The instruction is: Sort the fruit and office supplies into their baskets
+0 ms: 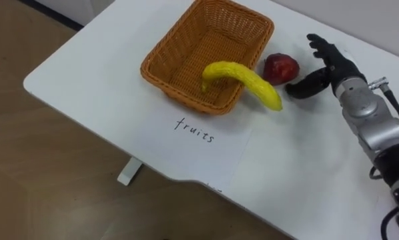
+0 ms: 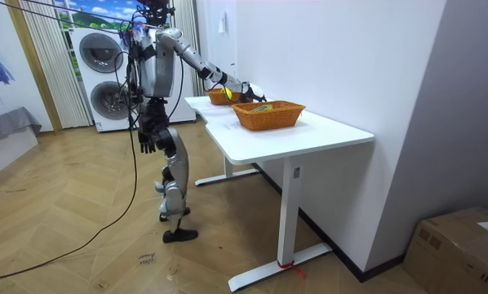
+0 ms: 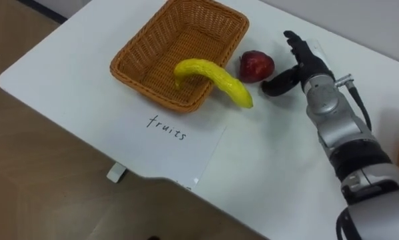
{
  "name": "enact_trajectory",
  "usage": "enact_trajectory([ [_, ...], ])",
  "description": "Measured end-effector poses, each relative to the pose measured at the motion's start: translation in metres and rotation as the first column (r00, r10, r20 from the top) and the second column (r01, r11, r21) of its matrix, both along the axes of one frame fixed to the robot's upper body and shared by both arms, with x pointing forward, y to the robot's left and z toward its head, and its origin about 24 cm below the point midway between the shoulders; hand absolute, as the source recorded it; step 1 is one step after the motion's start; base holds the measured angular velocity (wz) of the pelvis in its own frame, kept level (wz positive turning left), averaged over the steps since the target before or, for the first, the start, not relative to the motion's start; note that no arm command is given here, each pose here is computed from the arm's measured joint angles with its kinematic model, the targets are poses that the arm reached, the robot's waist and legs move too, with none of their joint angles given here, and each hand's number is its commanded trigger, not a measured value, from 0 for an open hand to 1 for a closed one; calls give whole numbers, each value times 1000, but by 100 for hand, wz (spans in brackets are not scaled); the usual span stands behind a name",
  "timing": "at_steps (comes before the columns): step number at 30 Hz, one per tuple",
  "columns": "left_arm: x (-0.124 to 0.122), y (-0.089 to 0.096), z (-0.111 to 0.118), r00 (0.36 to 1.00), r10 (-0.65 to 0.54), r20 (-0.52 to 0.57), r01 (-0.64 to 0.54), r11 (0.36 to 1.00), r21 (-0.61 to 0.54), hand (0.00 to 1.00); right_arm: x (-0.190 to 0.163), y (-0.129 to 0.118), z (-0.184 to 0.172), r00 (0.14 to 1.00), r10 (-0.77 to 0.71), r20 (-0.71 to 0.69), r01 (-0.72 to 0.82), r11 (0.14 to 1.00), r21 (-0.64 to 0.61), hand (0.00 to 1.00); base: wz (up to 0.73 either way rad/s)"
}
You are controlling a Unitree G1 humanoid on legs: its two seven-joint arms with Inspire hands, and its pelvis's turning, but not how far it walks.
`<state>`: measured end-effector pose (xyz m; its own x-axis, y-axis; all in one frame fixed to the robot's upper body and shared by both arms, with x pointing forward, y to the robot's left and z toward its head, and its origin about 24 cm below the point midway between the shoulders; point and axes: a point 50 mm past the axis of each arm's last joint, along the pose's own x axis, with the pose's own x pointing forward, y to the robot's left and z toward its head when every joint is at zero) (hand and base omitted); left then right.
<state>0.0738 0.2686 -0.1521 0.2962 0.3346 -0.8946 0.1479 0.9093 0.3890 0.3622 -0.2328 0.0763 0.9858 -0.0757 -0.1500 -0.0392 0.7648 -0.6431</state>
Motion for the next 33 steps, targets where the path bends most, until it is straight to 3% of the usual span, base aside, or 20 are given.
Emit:
enact_trajectory([
  [29, -3, -2, -2, 1000, 11, -13, -10, 1000, 12, 0, -7, 22, -13, 997, 80, -12, -79, 993, 90, 0, 0],
  [30, -3, -2, -2, 1000, 11, -12, -10, 1000, 12, 0, -7, 21, -13, 997, 79, -13, -78, 993, 94, 12, 0],
  [31, -3, -2, -2, 1000, 11, -12, -10, 1000, 12, 0, -8, 21, -14, 997, 78, -15, -76, 992, 96, 100, 0],
  [33, -3, -2, -2, 1000, 11, -12, -10, 1000, 12, 0, -8, 21, -15, 997, 78, -17, -76, 992, 98, 100, 0],
])
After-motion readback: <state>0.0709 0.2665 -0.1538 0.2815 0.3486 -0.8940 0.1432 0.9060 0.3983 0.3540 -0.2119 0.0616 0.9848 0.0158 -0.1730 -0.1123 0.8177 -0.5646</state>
